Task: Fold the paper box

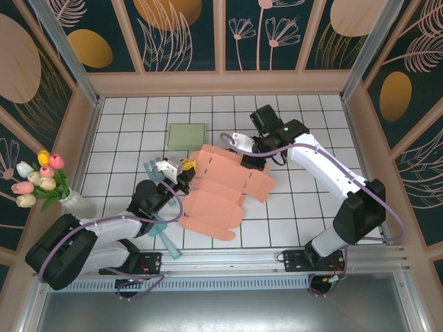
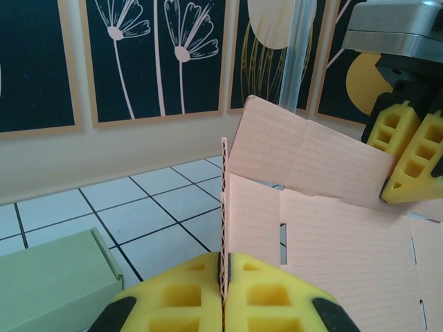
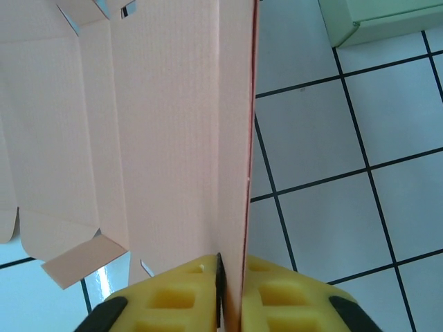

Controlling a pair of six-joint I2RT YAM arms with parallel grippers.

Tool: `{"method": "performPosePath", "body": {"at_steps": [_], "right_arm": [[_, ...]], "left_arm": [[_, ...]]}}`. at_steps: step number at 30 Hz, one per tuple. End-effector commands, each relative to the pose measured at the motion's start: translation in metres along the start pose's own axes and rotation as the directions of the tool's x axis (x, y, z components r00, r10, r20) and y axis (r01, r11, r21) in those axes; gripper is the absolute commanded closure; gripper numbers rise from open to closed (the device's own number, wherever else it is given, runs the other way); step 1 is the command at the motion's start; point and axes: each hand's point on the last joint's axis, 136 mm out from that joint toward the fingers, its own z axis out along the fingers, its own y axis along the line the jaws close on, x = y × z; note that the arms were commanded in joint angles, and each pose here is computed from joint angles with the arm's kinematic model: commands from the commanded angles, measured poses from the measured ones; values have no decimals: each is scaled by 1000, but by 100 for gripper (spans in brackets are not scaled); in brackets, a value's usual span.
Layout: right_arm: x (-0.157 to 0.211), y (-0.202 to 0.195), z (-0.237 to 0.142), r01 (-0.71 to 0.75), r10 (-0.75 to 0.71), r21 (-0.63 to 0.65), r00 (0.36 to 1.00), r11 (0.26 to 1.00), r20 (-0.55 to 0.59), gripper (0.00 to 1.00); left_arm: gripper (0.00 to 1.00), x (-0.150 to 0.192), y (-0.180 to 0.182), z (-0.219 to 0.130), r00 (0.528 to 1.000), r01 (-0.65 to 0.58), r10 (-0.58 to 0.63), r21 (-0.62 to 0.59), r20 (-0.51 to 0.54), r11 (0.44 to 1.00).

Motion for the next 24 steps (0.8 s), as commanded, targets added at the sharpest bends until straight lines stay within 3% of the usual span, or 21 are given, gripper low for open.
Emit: {"method": "performPosePath", "body": {"at_steps": [1,2,4,6,8,10,14,19,24], "right_arm": [[8,13,-5,22,-23,-34,999,999,-32,92],[10,13,-3,28,-29,-30,999,999,-42,98],[14,11,0,54,-54,-7,996,999,-71,100],[18,4,1,66,-62,33,993,997,-98,100],[22,-7,1,76,-65,90,990,993,-128,100],[28,-18,2,84,-60,144,985,986,-163,100],[33,-29,6,99,-61,192,979,976,-193,100],[31,-39,12,98,-55,232,981,968,-185,100],[34,-43,17,82,-37,249,983,965,-182,100]], "left_arm": [[100,-25,3,3,996,2,0,-22,86,1000],[100,-26,3,2,996,6,-4,-23,89,1000],[100,-27,5,3,996,22,-19,-35,87,999],[86,-27,11,5,996,57,-52,-69,79,996],[58,-25,26,8,990,132,-122,-152,75,980],[52,-21,41,10,979,203,-194,-236,60,950],[55,-15,44,11,933,355,-357,-271,44,895],[71,-9,12,16,831,545,-554,-130,-44,828],[74,-17,-11,11,767,636,-635,-22,-90,771]]}}
